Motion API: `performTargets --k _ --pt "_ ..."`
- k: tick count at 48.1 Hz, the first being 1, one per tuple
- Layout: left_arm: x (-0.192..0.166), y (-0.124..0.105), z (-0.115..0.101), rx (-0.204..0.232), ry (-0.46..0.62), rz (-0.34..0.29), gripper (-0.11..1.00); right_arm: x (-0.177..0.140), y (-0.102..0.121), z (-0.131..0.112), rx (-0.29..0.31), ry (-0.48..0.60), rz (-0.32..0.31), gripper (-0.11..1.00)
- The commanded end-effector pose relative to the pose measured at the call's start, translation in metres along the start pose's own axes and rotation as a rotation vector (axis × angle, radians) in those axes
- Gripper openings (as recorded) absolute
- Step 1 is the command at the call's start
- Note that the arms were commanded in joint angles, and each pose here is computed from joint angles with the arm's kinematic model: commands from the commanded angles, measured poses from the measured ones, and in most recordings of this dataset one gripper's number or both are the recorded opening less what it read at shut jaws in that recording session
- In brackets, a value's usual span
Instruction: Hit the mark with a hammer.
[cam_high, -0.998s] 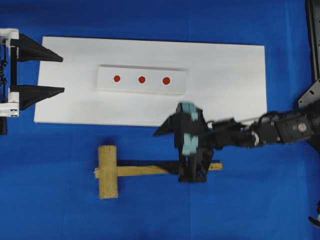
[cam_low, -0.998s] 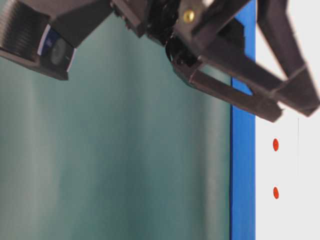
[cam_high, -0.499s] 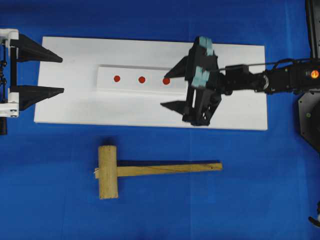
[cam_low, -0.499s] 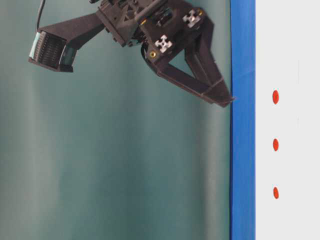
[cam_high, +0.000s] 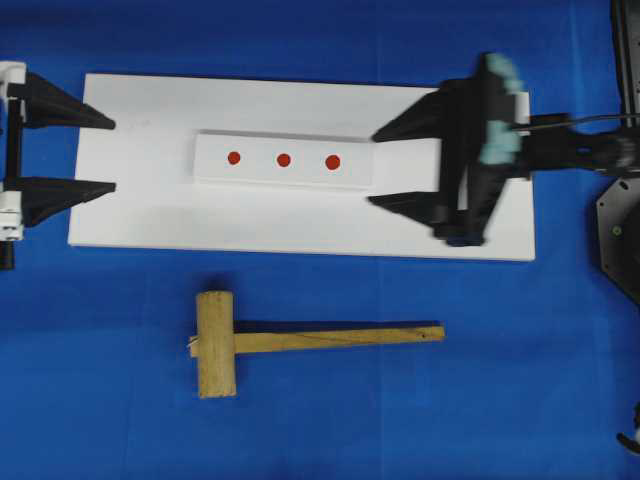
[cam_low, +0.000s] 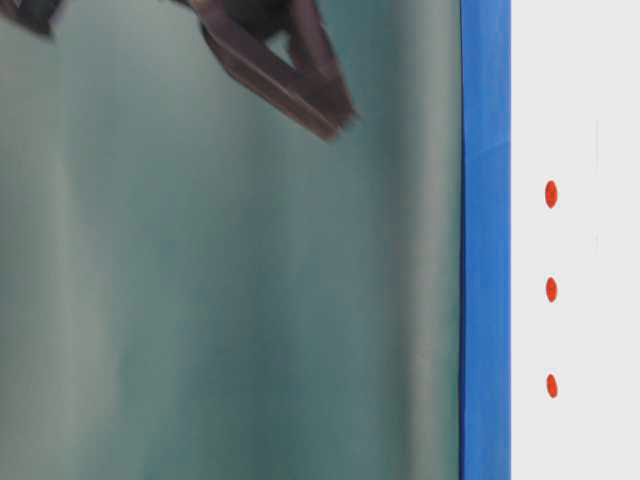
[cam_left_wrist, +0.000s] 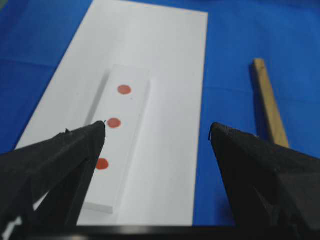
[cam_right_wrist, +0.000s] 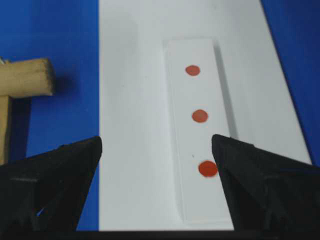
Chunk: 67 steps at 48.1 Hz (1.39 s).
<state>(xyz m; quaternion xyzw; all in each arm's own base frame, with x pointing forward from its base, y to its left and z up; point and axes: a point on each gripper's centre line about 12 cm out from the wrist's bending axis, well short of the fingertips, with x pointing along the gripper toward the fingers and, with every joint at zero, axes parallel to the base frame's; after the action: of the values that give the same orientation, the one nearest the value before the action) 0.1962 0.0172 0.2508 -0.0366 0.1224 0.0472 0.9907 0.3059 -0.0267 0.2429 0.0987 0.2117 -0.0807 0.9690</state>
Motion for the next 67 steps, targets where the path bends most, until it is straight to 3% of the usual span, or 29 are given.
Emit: performTargets --k 1,16,33,41,67 --pt "-0.003 -0.003 0.005 0.012 -0.025 -0.015 0.81 -0.024 -0.001 0.008 -0.005 -0.068 0.008 0.81" --pt "-0.018 -0.005 -0.001 0.117 -0.072 -0.029 0.80 -0.090 -0.011 -0.008 -0.033 -0.222 0.008 0.81" --pt "-0.028 -0.004 -0.015 0.123 -0.034 -0.029 0.80 -0.114 -0.022 -0.055 -0.034 -0.239 0.009 0.80" --pt "-0.032 -0.003 -0.020 0.123 -0.034 -0.029 0.81 -0.112 -0.029 -0.070 -0.027 -0.218 -0.029 0.80" --pt "-0.034 -0.003 -0.029 0.125 -0.024 -0.029 0.80 -0.111 -0.030 -0.073 -0.022 -0.210 -0.034 0.80"
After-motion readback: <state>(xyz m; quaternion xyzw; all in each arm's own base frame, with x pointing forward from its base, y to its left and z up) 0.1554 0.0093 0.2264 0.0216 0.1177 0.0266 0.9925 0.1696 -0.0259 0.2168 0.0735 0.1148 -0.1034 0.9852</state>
